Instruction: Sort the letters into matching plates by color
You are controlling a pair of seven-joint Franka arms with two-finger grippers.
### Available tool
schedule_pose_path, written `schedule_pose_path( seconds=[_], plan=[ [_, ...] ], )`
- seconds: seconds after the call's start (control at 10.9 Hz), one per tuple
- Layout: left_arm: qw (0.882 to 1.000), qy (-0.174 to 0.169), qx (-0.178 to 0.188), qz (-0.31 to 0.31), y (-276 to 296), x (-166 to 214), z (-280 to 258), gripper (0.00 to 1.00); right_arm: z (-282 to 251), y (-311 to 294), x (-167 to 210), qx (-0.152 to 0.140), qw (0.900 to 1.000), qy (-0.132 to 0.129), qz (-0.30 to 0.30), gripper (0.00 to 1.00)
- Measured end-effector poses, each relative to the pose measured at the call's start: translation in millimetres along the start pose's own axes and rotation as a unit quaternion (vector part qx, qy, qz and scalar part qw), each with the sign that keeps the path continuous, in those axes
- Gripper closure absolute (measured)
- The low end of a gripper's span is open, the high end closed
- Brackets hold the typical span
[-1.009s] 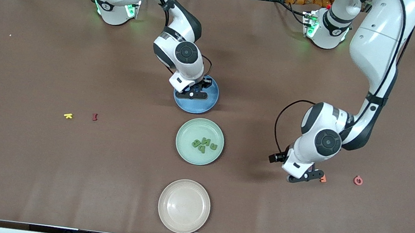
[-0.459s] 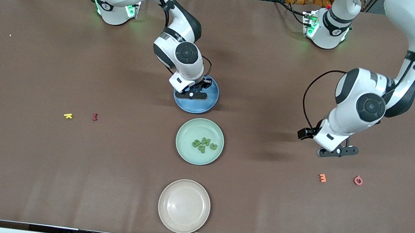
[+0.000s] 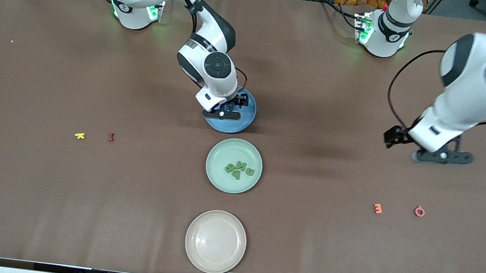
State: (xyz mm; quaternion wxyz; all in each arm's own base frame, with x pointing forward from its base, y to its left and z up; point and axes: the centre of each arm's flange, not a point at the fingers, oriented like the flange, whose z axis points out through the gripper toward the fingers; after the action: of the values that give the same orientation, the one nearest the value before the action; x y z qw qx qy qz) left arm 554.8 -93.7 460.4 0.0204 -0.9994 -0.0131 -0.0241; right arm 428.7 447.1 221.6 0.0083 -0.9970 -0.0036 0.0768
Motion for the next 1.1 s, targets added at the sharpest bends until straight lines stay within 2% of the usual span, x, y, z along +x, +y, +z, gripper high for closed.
schedule_pose_path(
  seconds=[0.18,0.37,0.64,1.01,1.1],
  plan=[
    [1.000,0.008,0.002,-0.001,-11.8,2.9,-33.8,0.00,-30.9,-4.4,14.9,-0.020,1.000,-0.006,0.007,0.00],
    [1.000,0.016,0.000,-0.003,-11.3,11.6,-55.2,0.00,-60.5,-3.8,31.7,-0.024,1.000,-0.003,0.013,0.00],
    [1.000,0.027,-0.003,-0.016,-25.0,27.7,-77.1,0.00,-91.0,12.6,54.0,-0.031,0.999,-0.020,-0.018,0.00],
    [1.000,0.019,-0.004,0.008,-26.7,38.7,-86.2,0.00,-140.3,72.6,89.2,-0.038,0.996,-0.048,-0.065,0.00],
    [1.000,0.016,-0.003,0.019,-27.3,38.1,-90.8,0.00,-151.3,96.0,100.8,-0.030,0.996,-0.051,-0.061,0.00]
  ],
)
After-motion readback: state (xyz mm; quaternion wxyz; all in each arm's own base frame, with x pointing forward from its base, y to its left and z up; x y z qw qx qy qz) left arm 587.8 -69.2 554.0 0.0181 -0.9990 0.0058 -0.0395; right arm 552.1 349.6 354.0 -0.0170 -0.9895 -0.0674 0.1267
